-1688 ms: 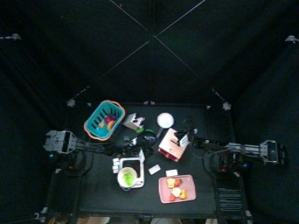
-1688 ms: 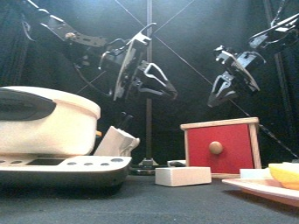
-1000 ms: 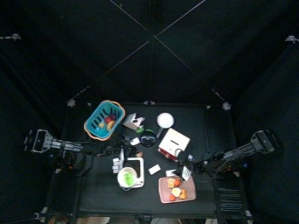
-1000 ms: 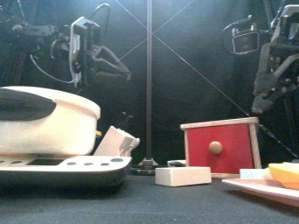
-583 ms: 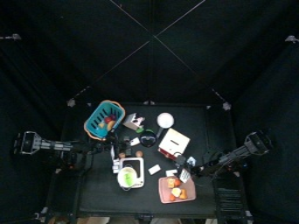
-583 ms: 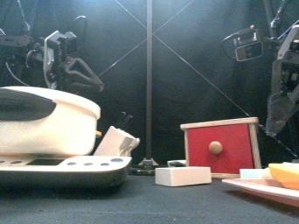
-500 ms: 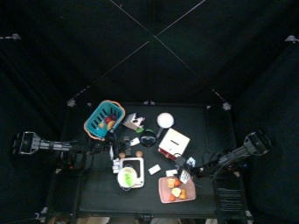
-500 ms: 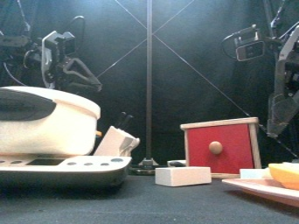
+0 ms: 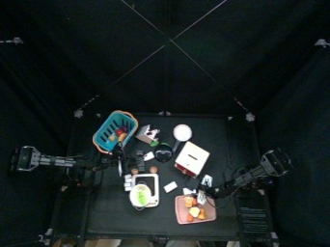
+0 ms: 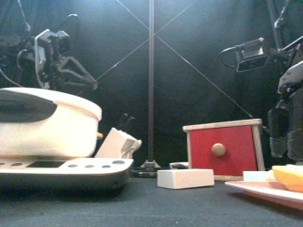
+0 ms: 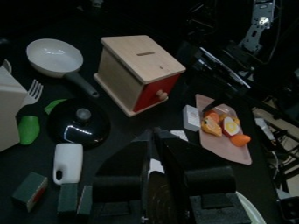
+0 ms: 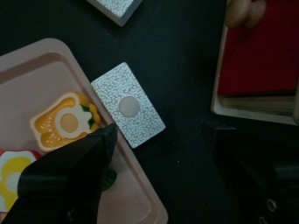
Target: Grab rice
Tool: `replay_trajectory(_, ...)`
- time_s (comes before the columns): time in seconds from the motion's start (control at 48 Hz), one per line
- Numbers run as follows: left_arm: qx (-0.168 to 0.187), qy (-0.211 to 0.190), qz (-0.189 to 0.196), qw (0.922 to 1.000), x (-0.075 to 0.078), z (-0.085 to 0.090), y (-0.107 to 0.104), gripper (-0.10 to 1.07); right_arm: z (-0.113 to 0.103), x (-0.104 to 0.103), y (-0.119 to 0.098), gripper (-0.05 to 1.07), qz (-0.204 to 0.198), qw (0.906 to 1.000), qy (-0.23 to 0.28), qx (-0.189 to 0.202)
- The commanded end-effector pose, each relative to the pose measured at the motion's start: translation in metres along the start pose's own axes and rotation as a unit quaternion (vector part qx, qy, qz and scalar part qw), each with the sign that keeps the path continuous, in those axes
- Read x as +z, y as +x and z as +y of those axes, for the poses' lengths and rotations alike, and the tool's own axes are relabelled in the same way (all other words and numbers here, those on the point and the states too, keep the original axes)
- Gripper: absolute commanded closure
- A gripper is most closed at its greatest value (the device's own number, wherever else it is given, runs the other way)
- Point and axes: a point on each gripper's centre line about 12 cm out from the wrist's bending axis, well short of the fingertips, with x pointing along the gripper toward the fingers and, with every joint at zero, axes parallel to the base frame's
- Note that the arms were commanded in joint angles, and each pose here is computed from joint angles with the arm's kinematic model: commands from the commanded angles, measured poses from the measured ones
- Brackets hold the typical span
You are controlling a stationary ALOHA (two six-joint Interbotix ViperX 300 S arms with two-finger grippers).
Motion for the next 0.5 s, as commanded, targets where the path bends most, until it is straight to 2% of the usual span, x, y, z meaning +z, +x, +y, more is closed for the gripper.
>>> replay_trajectory(0.0,-0.002,0.000,-0.010,0.9999,0.006,-0.002,0.001,0.41,0.004,0.008,-0.003,-0.02,0.003,1.0000,-0.001,0.009)
replay_trajectory(0.292,0.000,0.000,-0.008,1.0000,0.005,0.000,0.000,0.41,-0.004,0.014,0.014,0.00,0.021,0.9996,-0.015,-0.006)
replay_trajectory(0.479,0.001,-0.001,-0.008,1.0000,0.004,0.001,0.000,0.41,-0.004,0.016,0.020,0.02,0.016,0.9998,-0.012,0.008)
